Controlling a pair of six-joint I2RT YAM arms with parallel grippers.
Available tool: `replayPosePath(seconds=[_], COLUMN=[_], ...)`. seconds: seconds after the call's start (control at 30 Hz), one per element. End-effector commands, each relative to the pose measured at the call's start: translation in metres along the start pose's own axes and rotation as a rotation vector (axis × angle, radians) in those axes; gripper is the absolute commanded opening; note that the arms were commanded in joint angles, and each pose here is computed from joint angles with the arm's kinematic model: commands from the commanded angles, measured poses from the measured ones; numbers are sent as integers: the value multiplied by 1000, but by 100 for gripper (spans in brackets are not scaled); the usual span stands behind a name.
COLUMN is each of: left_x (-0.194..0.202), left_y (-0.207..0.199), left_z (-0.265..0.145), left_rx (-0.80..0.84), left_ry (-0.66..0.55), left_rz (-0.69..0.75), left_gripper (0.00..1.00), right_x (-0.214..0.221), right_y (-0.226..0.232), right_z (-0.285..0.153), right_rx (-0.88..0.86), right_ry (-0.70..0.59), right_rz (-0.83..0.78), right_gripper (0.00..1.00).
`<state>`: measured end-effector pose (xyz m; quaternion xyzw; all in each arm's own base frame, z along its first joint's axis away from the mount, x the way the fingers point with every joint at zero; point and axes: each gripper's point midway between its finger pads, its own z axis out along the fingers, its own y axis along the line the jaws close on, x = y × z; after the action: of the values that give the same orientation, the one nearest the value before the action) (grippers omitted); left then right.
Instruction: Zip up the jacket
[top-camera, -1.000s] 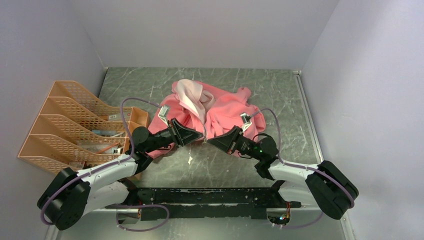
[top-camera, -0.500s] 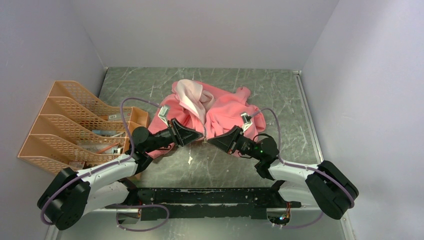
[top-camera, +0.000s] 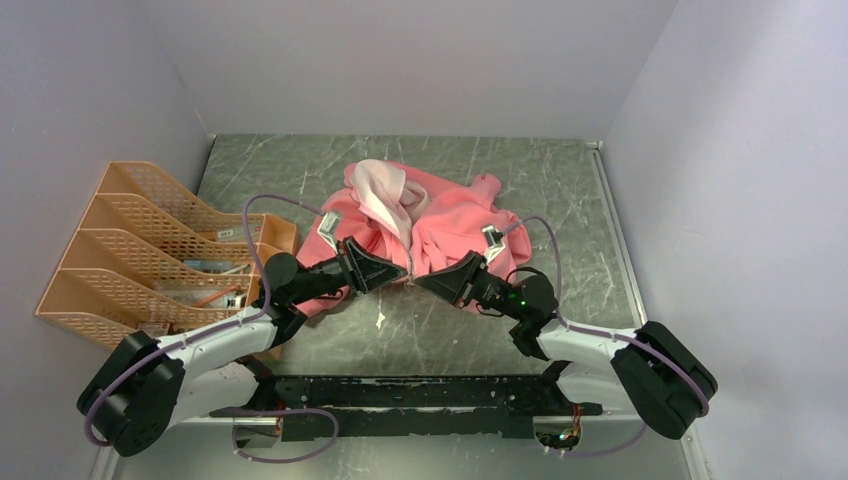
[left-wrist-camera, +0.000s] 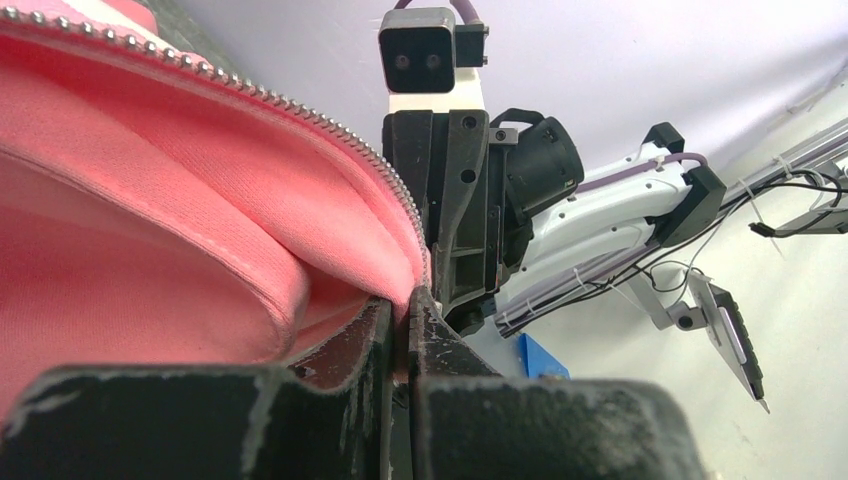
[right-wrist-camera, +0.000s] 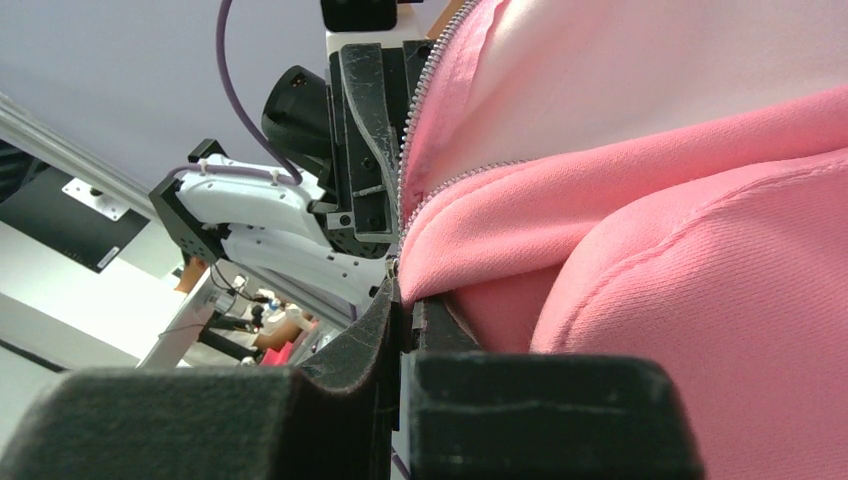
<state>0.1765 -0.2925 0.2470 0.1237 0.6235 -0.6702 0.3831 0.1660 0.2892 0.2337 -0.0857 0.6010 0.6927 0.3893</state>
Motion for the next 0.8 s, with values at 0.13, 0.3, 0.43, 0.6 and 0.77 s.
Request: replayPosePath(seconds=[0.13,0.3,0.43,0.6,0.77], left_x=[0,4,6,8,8], left_y=[-19,-19,-14,-7,-2], left_z=[-1,-2,-2,-3,-4], left_rx=[101,109,94,53,24], left_ry=[12,25,32,33,30], left_rz=[45,35,28,25,29], left_gripper=[8,8,8,8,8], right_x=[-17,-22,-27,-35,-40], right_y=[16,16,17,20,22], right_z=[4,6,8,11,11], right_rx=[-49,-41,-35,-21,-6], right_ry=[-55,-77,-91,-108,-120], right_rz=[-36,-39,-51,-77,-95], right_gripper=[0,0,0,0,0])
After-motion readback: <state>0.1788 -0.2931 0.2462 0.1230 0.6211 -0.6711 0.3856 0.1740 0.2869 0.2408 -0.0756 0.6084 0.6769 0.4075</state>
